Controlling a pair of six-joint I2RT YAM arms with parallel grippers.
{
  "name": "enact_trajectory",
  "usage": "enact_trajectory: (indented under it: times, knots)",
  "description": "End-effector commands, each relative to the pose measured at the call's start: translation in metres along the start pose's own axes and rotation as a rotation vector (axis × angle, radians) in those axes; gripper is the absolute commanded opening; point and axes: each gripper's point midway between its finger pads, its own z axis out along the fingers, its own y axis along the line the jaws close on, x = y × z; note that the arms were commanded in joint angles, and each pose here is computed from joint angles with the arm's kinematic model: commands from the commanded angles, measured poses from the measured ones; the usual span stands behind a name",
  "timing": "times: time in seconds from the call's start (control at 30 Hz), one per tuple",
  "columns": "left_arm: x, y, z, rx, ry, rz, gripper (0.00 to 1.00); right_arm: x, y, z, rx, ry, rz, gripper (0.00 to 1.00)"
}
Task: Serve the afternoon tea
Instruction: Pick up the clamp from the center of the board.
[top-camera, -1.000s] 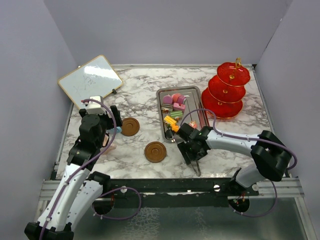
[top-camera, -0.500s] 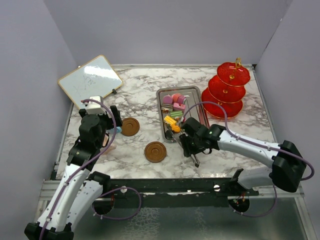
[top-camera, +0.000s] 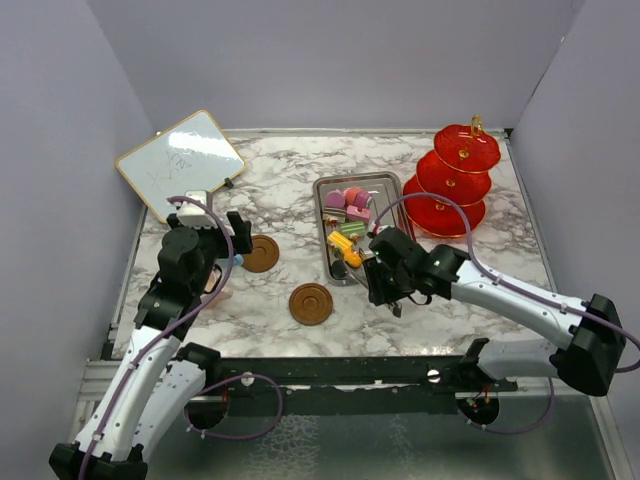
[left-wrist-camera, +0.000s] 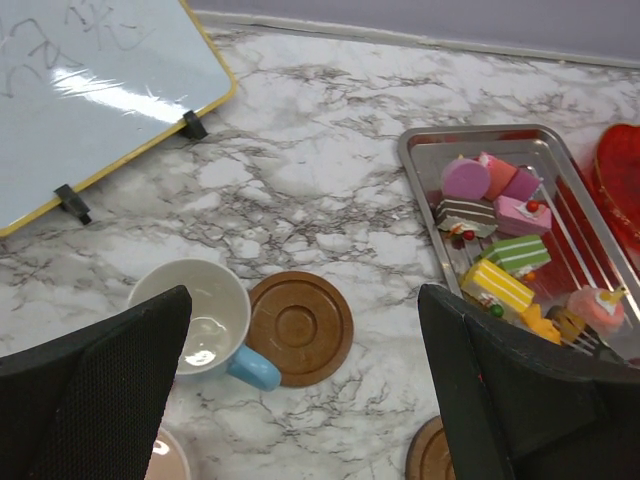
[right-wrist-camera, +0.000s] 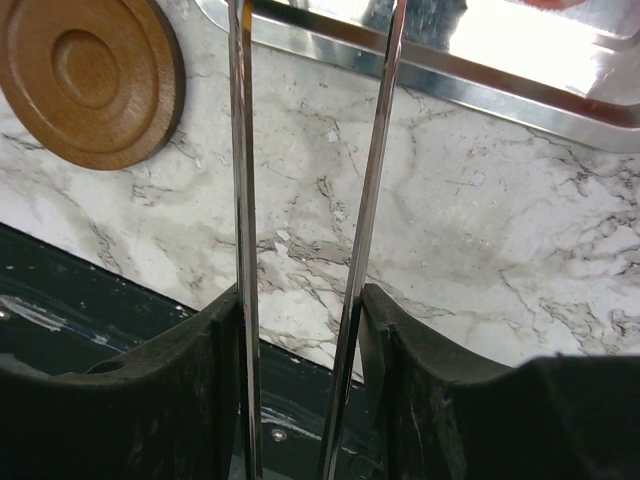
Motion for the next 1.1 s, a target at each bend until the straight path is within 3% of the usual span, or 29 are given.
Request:
enact_trajectory:
  times: [0.0,0.13,0.33,0.57,0.73,1.07]
  knots:
    - [-0.004,-0.044,0.004,0.201,0.038,-0.129,0.99,-0.028,0.005,-0.028,-0.017,-0.116,0.023,0.45]
    - [0.003,-0.075,0.006,0.306,0.139,-0.345,0.99,-0.034,0.002,-0.037,-0.015,-0.166,0.03,0.45]
    - [0.029,-0.11,0.006,0.354,0.264,-0.491,0.99,-0.047,0.002,-0.051,-0.034,-0.26,0.064,0.45]
    - [0.046,-0.175,-0.004,0.419,0.3,-0.634,0.98,-0.061,0.003,-0.058,-0.053,-0.343,0.085,0.45]
    - [0.063,-0.211,-0.002,0.375,0.304,-0.727,0.97,-0.066,0.013,-0.056,-0.126,-0.4,0.065,0.45]
    - [0.065,-0.241,0.012,0.339,0.265,-0.963,0.88,-0.078,0.028,-0.065,-0.218,-0.479,0.066,0.45]
